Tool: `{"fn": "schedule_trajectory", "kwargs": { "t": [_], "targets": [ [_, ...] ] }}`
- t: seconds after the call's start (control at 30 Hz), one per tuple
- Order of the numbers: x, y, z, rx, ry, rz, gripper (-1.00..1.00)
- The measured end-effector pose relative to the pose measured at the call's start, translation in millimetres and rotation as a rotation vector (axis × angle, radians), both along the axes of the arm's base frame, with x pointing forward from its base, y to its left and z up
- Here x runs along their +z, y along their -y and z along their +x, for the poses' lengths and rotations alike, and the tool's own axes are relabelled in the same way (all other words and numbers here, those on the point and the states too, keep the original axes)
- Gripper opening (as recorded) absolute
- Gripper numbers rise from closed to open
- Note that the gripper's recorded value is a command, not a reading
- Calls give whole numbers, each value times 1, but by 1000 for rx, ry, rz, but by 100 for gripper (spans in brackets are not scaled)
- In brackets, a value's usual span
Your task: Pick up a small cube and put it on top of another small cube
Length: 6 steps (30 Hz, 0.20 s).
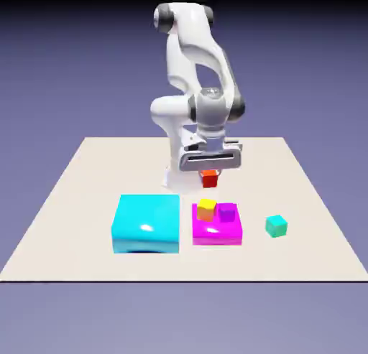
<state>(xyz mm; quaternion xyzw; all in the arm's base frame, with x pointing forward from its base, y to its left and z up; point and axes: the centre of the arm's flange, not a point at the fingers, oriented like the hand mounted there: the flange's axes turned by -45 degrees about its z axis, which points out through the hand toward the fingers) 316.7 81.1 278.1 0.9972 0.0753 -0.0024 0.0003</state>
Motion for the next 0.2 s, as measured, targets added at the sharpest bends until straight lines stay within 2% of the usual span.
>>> {"fn": "schedule_trajectory", "kwargs": {
  "t": [0.1, 0.13, 0.2],
  "targets": [
    [-31, 0, -2, 0, 0, 0, -100],
    [-38, 0, -3, 0, 0, 0, 100],
    [-38, 0, -3, 0, 0, 0, 100]
  ]
}}
